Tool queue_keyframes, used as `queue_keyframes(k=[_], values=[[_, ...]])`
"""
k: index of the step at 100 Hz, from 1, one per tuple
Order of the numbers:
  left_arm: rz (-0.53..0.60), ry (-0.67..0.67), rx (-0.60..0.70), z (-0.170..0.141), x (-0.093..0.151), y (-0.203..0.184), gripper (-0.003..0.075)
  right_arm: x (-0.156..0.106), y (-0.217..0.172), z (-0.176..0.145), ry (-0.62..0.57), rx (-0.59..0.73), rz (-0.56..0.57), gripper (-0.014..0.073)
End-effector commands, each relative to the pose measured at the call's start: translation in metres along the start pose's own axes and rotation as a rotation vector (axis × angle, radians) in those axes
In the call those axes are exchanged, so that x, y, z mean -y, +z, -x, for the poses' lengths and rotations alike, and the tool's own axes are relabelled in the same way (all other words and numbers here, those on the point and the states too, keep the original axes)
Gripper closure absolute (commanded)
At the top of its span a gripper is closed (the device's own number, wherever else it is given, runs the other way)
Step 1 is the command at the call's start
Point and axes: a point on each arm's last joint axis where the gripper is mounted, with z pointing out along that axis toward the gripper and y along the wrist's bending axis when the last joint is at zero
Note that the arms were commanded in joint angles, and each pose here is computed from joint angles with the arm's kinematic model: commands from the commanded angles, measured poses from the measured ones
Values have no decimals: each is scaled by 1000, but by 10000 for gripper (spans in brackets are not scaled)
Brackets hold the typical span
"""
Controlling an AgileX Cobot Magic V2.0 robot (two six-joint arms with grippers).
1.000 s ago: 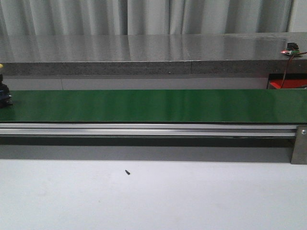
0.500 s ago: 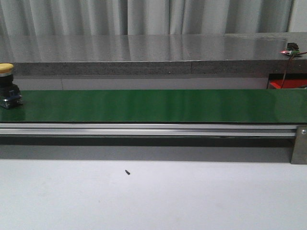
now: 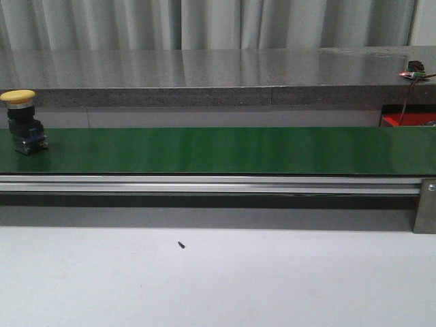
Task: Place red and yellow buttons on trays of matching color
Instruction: 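Lower the left gripper onto the red button in the cluster and grasp, then set the red button on the belt and open the left gripper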
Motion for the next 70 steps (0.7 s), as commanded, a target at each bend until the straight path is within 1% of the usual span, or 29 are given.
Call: queue_keyframes(k=[1, 22, 42, 70], values=[[-25, 40, 121, 15, 21, -28, 580, 0, -4, 15, -9, 99, -4, 718], [-56, 82, 98, 10, 41, -21, 580, 0, -4, 15, -9, 99, -4, 718], [-63, 86, 37, -6, 44, -8, 580, 0, -4, 15, -9, 100, -4, 718], [-66, 78, 20, -15, 45, 1, 579, 0, -4, 15, -9, 101, -4, 718]])
